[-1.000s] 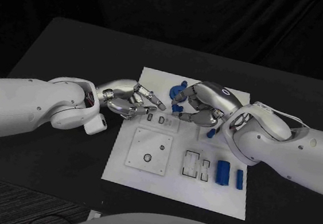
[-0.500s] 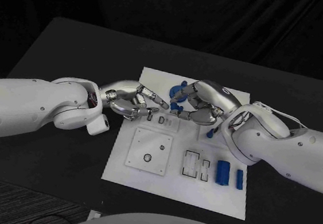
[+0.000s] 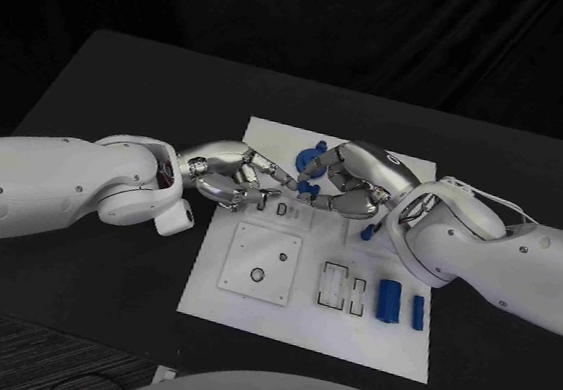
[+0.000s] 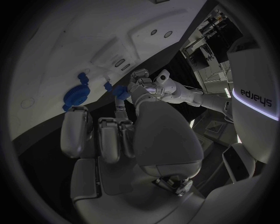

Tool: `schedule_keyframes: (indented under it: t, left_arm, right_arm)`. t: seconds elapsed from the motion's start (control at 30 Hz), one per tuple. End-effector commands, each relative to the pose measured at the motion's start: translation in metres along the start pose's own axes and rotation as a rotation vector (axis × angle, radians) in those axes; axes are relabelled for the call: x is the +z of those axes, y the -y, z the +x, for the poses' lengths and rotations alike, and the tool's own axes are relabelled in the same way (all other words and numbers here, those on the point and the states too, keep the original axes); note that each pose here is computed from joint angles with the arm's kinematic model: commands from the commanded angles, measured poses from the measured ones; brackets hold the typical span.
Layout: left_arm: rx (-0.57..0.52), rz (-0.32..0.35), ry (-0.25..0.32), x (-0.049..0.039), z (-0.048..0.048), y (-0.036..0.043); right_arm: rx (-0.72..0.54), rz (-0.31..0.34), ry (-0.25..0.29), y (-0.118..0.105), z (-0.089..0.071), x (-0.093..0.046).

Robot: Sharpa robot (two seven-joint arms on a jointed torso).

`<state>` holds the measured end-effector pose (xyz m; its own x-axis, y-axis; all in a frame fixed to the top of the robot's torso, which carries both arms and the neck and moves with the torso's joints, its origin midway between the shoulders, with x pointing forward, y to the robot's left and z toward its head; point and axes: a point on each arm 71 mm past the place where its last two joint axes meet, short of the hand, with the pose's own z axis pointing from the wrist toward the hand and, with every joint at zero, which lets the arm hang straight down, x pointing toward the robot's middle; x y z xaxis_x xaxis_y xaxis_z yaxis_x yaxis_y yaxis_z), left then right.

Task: Assemble the parts on the task board

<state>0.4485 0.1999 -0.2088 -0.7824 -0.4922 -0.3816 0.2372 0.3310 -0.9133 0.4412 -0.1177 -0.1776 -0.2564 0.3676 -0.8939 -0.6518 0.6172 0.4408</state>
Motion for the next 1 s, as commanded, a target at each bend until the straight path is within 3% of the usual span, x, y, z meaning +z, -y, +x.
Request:
schedule_keyframes:
  t: [0.03,1.0]
  left_arm:
    - [-0.01,0.021,-0.02,0.0011,0.0031,0.002]
    - [-0.01,0.035,-0.025,0.0033,0.0048,0.0039]
  right_arm:
    - [-0.014,0.009,-0.02,0.0013,0.0021,0.0]
    - [-0.018,0.023,-0.048,0.0018,0.0055,0.002]
